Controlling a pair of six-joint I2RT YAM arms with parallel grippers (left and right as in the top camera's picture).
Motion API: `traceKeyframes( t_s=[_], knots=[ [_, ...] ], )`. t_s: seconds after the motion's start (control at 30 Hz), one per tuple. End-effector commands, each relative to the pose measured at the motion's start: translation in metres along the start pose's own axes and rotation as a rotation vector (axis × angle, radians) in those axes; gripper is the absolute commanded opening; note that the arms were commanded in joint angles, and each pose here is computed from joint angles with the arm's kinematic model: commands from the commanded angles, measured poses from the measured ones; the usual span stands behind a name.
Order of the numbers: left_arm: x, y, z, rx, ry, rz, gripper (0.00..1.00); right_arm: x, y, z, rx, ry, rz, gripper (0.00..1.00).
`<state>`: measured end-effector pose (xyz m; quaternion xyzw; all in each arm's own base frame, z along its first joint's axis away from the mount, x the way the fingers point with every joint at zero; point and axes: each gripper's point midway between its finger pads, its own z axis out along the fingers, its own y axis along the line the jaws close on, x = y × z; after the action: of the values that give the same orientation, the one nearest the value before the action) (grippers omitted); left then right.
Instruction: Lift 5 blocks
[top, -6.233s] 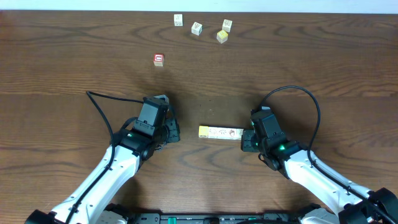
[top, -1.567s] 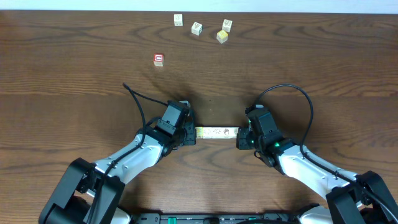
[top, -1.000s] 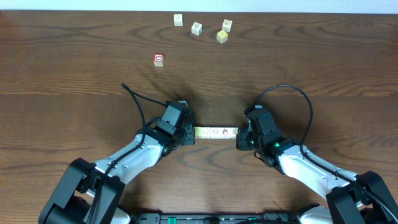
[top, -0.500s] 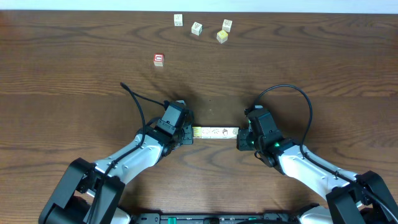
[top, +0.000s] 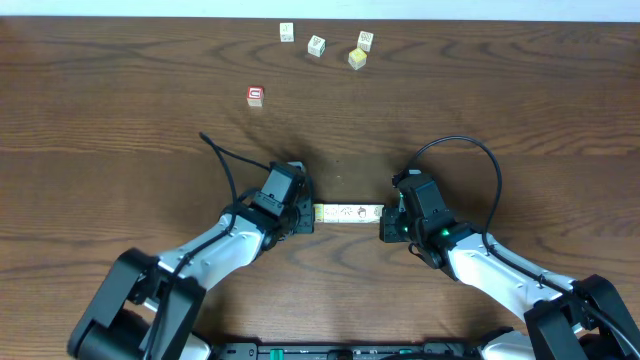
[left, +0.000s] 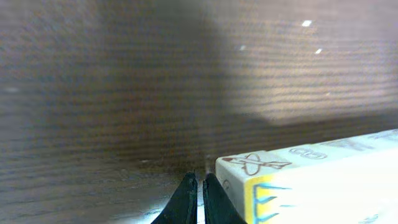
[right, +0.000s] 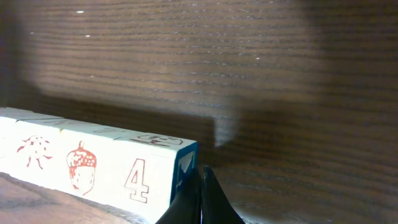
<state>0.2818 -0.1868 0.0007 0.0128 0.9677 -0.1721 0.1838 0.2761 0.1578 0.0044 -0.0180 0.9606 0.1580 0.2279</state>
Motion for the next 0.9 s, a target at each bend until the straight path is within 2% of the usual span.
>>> traceKeyframes(
  t_s=[0.0, 0.87],
  knots=[
    [0.02, -0.003, 0.011, 0.043, 0.086, 0.034, 0.07, 0.002, 0.005, 0.001, -0.019, 0.011, -0.023, 0.01],
    [0.01, 0.001, 0.013, 0.016, 0.043, 0.035, 0.07, 0.002, 0.005, 0.001, -0.018, 0.009, -0.023, 0.01]
  ],
)
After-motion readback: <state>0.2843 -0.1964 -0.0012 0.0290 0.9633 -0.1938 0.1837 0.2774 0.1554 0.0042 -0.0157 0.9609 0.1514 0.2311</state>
